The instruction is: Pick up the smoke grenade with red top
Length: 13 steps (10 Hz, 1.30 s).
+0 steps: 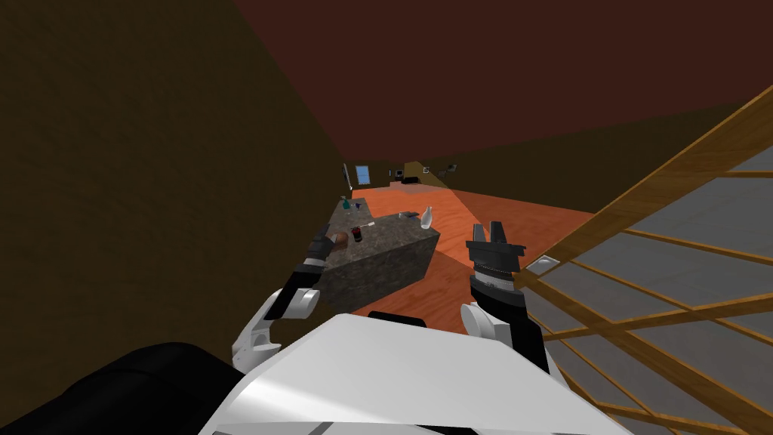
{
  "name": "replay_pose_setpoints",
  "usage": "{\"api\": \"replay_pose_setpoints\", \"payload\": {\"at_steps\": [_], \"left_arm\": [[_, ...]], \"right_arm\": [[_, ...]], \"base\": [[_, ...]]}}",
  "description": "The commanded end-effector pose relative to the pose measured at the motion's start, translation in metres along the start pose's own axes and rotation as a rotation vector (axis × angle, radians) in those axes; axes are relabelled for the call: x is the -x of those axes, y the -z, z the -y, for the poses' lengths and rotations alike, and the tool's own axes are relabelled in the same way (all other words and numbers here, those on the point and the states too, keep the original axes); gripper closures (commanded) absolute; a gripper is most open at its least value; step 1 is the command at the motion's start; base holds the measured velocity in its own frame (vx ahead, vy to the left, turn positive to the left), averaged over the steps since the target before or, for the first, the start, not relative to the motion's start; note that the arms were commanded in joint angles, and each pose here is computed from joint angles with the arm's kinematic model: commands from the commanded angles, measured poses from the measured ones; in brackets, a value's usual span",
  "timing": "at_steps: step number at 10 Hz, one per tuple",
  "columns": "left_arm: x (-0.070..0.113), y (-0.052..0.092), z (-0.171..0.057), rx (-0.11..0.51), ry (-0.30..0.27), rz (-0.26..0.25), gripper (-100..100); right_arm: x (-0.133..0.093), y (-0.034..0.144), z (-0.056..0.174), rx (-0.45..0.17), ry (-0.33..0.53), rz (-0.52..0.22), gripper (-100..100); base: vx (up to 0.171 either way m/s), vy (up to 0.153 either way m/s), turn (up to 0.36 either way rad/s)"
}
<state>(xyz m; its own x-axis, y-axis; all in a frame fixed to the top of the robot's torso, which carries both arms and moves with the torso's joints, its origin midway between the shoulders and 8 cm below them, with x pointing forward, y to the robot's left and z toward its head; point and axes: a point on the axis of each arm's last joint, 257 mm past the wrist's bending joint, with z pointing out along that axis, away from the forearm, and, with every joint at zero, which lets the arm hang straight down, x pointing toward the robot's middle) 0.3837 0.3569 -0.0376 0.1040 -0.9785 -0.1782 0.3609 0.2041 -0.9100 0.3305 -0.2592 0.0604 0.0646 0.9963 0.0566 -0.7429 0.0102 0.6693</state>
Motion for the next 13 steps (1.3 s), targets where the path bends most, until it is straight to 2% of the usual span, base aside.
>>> {"api": "replay_pose_setpoints", "payload": {"at_steps": [1, 2, 3, 4, 5, 6, 7, 9, 10, 11, 12, 13], "left_arm": [[0.015, 0.000, -0.011, 0.052, -0.014, 0.007, -100], [0.016, 0.000, -0.015, 0.069, -0.014, 0.009, -100], [0.029, -0.002, -0.017, 0.093, -0.026, 0.015, -100], [0.031, -0.001, -0.024, 0.120, -0.026, 0.020, -100], [0.045, -0.002, -0.026, 0.143, -0.038, 0.029, -100], [0.046, -0.001, -0.033, 0.171, -0.038, 0.033, -100], [0.060, -0.003, -0.033, 0.190, -0.049, 0.044, -100], [0.062, -0.002, -0.041, 0.225, -0.048, 0.051, -100], [0.078, -0.003, -0.044, 0.255, -0.058, 0.067, -100], [0.079, -0.001, -0.050, 0.279, -0.058, 0.073, -100], [0.094, -0.004, -0.049, 0.298, -0.066, 0.089, -100], [0.096, -0.002, -0.055, 0.322, -0.066, 0.095, -100]], "right_arm": [[0.000, 0.000, 0.000, 0.000, 0.000, 0.000, 0], [0.000, 0.000, 0.000, 0.000, 0.000, 0.000, 0], [0.000, 0.000, 0.000, 0.000, 0.000, 0.000, 0], [0.000, 0.000, 0.000, 0.000, 0.000, 0.000, 0], [0.000, 0.000, 0.000, 0.000, 0.000, 0.000, 0], [0.000, 0.000, 0.000, 0.000, 0.000, 0.000, 0], [0.000, 0.000, 0.000, 0.000, 0.000, 0.000, 0], [0.000, 0.000, 0.000, 0.000, 0.000, 0.000, 0], [0.000, 0.000, 0.000, 0.000, 0.000, 0.000, 0], [0.000, 0.000, 0.000, 0.000, 0.000, 0.000, 0], [0.000, 0.000, 0.000, 0.000, 0.000, 0.000, 0], [0.000, 0.000, 0.000, 0.000, 0.000, 0.000, 0]], "base": [[-0.036, -0.031, 0.005], [-0.028, -0.023, 0.005], [-0.023, -0.029, -0.002], [-0.019, -0.024, 0.001], [-0.023, -0.024, -0.009], [-0.018, -0.017, -0.004], [-0.018, -0.026, -0.019], [-0.010, -0.016, -0.003], [-0.007, -0.015, -0.024], [-0.006, -0.017, -0.018], [-0.007, -0.025, -0.046], [-0.005, -0.023, -0.017]]}}
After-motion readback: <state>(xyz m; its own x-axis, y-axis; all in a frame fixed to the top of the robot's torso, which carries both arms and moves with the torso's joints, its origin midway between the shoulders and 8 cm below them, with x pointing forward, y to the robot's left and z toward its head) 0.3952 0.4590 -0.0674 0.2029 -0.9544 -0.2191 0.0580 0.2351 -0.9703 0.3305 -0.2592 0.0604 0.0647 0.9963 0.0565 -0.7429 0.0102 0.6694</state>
